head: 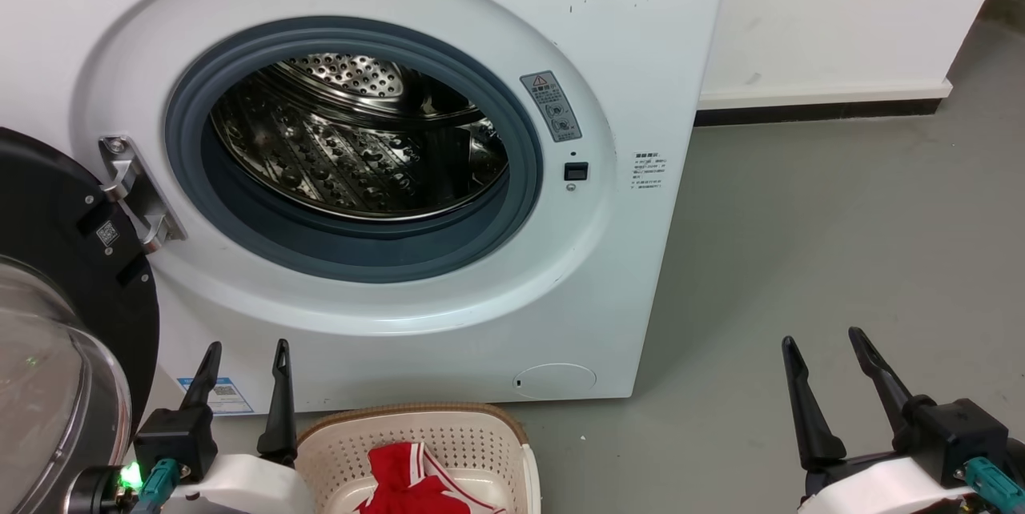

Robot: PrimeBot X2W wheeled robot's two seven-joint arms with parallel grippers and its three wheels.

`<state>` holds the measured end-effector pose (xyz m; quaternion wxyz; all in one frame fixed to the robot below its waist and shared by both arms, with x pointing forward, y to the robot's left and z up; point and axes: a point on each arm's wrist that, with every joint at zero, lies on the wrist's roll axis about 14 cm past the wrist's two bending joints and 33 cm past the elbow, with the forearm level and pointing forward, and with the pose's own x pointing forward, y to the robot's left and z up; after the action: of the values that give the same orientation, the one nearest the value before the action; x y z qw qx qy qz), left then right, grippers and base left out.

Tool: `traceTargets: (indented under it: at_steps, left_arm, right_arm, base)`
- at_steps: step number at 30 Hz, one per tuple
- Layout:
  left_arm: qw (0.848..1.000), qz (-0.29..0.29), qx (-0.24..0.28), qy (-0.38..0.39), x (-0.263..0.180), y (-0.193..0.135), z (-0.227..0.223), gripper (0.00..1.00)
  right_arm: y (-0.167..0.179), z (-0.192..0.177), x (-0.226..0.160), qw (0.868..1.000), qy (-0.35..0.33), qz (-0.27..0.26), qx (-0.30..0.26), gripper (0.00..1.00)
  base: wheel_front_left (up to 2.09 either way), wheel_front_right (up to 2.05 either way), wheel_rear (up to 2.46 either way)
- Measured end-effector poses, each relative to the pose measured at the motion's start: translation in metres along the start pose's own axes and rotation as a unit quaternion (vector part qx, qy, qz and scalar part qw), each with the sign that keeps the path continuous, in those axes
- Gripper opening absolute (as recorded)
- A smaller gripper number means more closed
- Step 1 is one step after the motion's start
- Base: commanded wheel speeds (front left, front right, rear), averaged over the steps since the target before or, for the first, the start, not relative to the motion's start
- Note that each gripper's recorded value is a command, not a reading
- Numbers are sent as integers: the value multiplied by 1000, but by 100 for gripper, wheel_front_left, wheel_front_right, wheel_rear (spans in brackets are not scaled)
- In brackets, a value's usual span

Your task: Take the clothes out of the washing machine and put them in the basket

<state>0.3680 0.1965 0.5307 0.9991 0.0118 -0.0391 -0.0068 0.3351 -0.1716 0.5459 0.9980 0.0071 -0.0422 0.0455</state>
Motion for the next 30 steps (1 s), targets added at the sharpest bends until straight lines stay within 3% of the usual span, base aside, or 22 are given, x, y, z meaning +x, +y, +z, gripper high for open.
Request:
traceTargets:
  at_steps: [3,4,9,19,30]
  left_arm:
    - [1000,1,-1,0,0,1,0,100]
    - [1000,1,-1,1,0,1,-1,0]
    - [999,6,-11,40,-7,0,-24,0]
    - [991,22,-116,64,-9,3,-35,0]
    - [973,31,-216,69,-5,3,-37,0]
  right_arm:
    - [0,0,0,1000,0,0,1,100]
    - [0,-1,0,1000,1,-1,1,0]
    - [0,-19,-5,999,30,-3,11,0]
    - [-3,-28,-4,993,37,-10,116,0]
    - [-7,-31,2,975,34,-18,217,0]
  base:
    - [0,0,0]
    - [0,0,0]
    - [0,0,0]
    - [0,0,0]
    - [0,0,0]
